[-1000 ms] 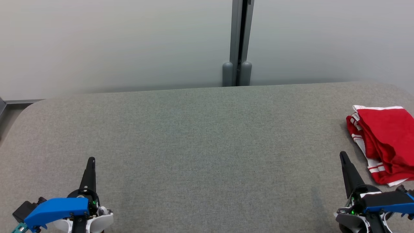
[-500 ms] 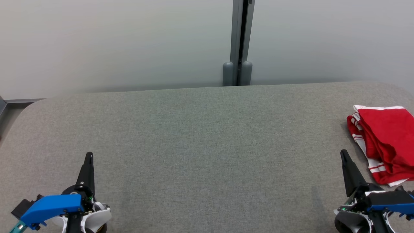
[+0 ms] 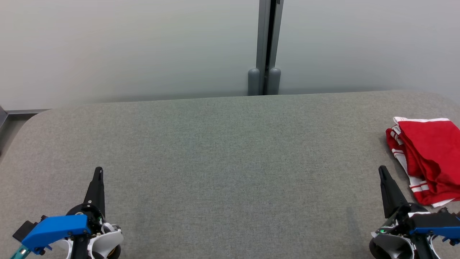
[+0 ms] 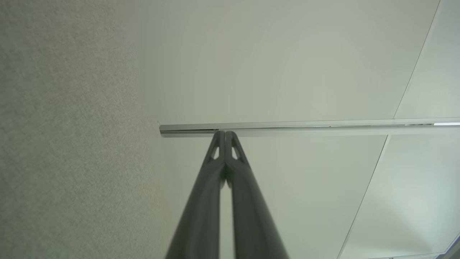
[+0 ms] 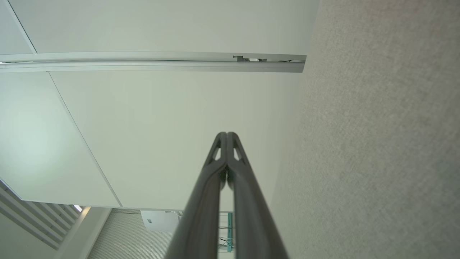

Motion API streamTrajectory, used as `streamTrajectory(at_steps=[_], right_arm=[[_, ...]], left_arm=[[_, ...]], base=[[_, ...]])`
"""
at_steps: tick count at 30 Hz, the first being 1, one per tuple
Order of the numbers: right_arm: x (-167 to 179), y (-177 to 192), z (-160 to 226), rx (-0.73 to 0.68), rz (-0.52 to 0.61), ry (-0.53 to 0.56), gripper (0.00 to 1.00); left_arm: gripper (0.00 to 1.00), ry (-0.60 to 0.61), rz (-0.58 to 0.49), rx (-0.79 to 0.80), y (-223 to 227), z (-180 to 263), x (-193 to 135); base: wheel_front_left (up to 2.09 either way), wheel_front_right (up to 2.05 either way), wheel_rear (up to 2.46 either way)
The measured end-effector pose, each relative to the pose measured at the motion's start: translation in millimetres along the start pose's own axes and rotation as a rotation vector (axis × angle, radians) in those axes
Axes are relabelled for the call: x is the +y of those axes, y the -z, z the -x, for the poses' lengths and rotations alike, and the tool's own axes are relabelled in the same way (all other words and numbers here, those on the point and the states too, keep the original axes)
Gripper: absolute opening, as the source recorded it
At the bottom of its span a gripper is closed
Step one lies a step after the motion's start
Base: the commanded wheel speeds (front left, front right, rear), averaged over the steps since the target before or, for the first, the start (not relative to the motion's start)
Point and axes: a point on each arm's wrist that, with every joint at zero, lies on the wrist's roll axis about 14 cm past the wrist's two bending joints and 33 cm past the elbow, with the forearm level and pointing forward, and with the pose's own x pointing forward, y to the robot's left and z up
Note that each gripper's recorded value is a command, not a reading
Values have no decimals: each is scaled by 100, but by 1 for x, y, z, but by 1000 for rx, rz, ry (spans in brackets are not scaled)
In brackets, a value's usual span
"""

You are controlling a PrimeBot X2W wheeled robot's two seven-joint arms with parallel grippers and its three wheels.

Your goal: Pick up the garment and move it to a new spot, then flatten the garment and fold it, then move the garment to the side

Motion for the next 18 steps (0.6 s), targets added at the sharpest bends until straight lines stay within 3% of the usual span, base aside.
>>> streamTrajectory(at_steps=[18], right_arm=[[0,0,0,0,0,0,0]], left_arm=[[0,3,0,0,0,0,0]], base=[[0,0,0]])
